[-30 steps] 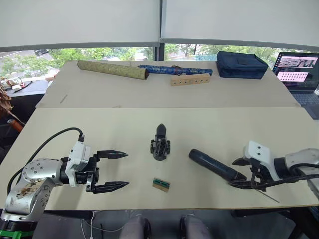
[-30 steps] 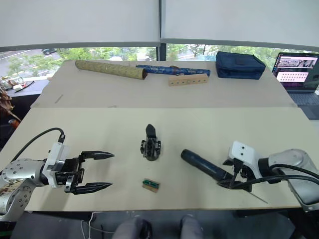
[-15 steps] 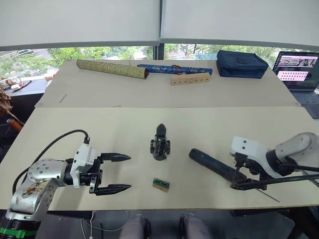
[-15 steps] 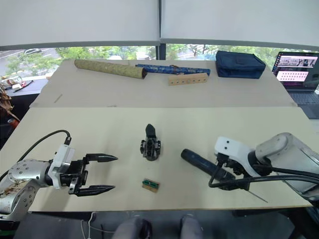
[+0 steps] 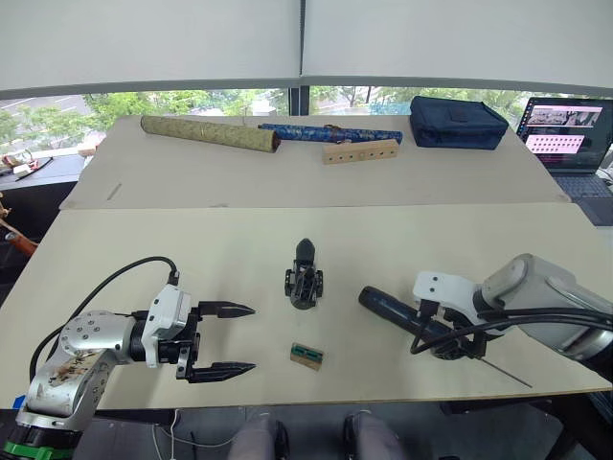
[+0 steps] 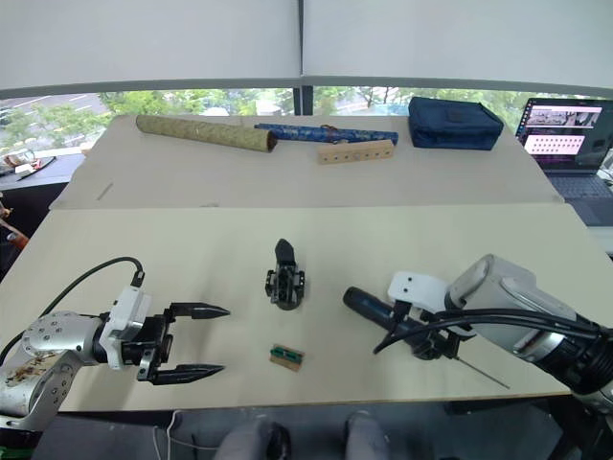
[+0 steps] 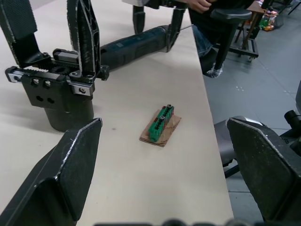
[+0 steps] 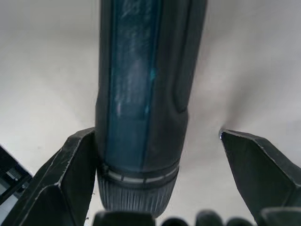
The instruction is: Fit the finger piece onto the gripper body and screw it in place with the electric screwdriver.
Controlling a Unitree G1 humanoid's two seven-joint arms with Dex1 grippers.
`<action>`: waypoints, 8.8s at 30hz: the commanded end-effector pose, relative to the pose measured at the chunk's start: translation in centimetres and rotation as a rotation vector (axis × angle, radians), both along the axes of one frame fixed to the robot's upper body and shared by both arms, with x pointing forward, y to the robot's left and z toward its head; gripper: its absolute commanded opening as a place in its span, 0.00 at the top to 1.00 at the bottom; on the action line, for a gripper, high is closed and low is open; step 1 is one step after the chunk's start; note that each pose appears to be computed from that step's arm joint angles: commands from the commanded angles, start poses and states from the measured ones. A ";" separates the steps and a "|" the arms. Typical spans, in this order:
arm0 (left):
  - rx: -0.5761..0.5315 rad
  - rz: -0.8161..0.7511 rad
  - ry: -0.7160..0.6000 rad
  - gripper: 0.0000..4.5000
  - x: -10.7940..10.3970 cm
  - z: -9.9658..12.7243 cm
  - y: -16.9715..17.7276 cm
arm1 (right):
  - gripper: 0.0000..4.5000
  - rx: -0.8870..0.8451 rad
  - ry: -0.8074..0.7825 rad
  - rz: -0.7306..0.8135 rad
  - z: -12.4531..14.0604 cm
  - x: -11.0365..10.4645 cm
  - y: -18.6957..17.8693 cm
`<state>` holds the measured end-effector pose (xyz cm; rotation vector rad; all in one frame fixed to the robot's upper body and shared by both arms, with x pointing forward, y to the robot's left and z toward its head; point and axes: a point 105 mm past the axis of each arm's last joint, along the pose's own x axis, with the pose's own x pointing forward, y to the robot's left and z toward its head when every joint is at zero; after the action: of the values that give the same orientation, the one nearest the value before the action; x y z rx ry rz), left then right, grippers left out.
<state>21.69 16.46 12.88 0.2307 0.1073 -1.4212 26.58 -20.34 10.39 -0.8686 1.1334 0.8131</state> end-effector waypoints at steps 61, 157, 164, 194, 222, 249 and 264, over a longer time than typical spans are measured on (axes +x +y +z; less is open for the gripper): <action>0.080 -0.138 -0.020 0.00 3.1 -6.8 -7.7 | 0.57 1.482 -0.410 0.909 11.2 -6.3 15.2; 0.126 -0.143 0.033 0.00 1.3 -9.7 -8.3 | 0.57 1.442 -0.361 0.806 8.0 -5.0 15.1; 0.124 -0.142 0.034 0.00 1.3 -9.7 -8.3 | 0.57 1.439 -0.359 0.806 7.9 -4.9 15.2; 0.106 -0.127 0.031 0.00 1.6 -9.5 -8.2 | 0.57 1.434 -0.364 0.806 7.5 -4.8 15.5; 0.010 -0.112 -0.004 0.00 1.9 -7.7 -7.7 | 0.57 1.480 -0.399 0.857 9.8 -5.3 15.6; -0.130 -0.034 -0.090 0.00 1.0 0.5 -3.5 | 0.57 1.537 -0.477 0.839 16.2 -5.4 13.9; -0.232 0.097 -0.127 0.00 3.6 3.8 -2.4 | 0.57 1.519 -0.590 0.721 19.7 -0.3 11.0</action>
<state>24.88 13.82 15.82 0.1219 -0.1133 -1.3266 26.32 -8.75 28.33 -0.0779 -0.3965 1.5284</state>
